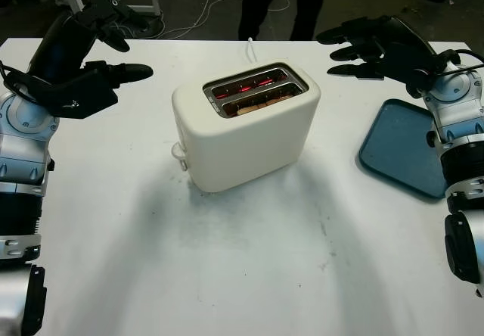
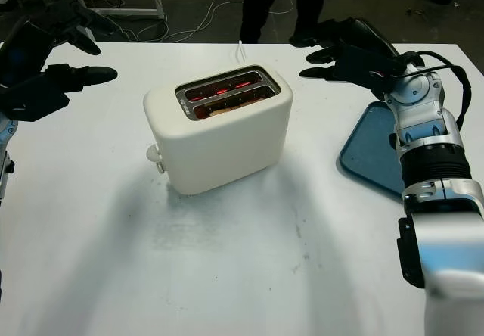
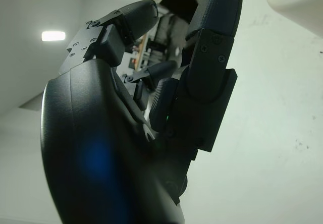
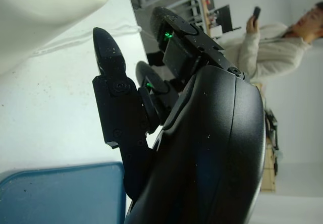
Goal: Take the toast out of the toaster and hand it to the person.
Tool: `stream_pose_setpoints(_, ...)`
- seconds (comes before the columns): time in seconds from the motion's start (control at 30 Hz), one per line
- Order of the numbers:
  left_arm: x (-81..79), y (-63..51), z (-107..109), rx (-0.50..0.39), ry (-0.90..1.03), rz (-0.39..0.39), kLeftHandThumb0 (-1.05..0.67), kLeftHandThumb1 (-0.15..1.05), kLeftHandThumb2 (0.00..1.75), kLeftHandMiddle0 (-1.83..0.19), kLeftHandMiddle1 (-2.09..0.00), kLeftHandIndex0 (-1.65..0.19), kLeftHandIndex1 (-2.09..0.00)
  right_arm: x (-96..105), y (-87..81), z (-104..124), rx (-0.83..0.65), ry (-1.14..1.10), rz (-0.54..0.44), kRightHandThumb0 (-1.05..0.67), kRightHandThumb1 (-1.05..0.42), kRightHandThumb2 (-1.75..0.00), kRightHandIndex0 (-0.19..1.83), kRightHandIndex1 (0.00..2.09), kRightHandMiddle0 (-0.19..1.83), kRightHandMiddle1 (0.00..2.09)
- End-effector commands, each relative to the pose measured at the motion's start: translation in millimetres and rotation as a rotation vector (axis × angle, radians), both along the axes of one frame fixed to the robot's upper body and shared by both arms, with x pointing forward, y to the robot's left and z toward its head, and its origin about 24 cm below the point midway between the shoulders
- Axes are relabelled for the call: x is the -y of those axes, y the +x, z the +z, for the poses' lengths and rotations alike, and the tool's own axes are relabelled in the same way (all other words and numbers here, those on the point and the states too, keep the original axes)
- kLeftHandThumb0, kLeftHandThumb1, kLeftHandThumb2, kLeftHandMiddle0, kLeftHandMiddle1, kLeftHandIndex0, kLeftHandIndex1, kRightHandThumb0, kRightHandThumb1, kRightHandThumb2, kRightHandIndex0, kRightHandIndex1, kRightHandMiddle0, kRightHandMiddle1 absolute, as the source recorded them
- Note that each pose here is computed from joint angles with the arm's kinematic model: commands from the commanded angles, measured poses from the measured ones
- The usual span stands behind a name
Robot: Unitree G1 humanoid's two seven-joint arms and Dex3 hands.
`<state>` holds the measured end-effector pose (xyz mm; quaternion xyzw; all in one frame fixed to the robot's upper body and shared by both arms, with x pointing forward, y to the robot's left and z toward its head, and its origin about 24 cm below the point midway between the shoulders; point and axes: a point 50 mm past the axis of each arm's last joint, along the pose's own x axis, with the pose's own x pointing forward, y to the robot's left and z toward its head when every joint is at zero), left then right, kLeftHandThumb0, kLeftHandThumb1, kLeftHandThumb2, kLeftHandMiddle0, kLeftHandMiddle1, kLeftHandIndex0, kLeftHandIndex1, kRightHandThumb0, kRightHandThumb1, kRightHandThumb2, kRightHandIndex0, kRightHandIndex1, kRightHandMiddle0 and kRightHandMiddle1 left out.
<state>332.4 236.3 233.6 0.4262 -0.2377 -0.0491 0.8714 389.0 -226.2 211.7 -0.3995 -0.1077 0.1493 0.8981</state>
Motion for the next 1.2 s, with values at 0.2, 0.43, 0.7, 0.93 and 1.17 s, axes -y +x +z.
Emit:
stream_pose_setpoints(0.2,-1.8,-1.9,-4.0,-0.011,-0.002,0.006,-0.82,0.9,0.0,-0.34,-1.23,-0.25,-1.06,-0.9,0.4,1.2,0.006,-0.003,0.009,-0.33,-0.89,0.0,0.78,0.0,0.69,0.0)
stream_pose_setpoints(0.43,-1.8,-2.1,-3.6,-0.011,0.003,0.004,-0.81,0.9,0.0,-0.35,-1.23,-0.26,-1.07,-0.4,0.8,0.3,-0.002,0.001,0.003,-0.35,-0.89,0.0,0.76,0.0,0.68,0.0)
stream_pose_setpoints(0.7,-2.0,-2.3,-5.4,-0.019,-0.007,0.01,-0.81,0.89,0.0,-0.34,-1.22,-0.26,-1.06,0.4,0.8,-0.3,-0.001,-0.009,0.003,-0.36,-0.9,0.0,0.76,0.0,0.69,0.0)
stream_pose_setpoints(0.93,-2.2,-2.7,-6.1,-0.031,-0.013,0.009,-0.81,0.9,0.0,-0.31,-1.22,-0.25,-1.06,0.5,0.9,-0.5,-0.002,-0.002,0.002,-0.37,-0.89,0.0,0.77,0.0,0.69,0.0)
stream_pose_setpoints(1.17,-1.9,-2.6,-6.3,-0.029,-0.017,0.003,-0.8,0.9,0.0,-0.27,-1.22,-0.23,-1.05,-0.2,1.0,0.7,-0.006,0.004,0.001,-0.34,-0.9,0.0,0.76,0.0,0.68,0.0)
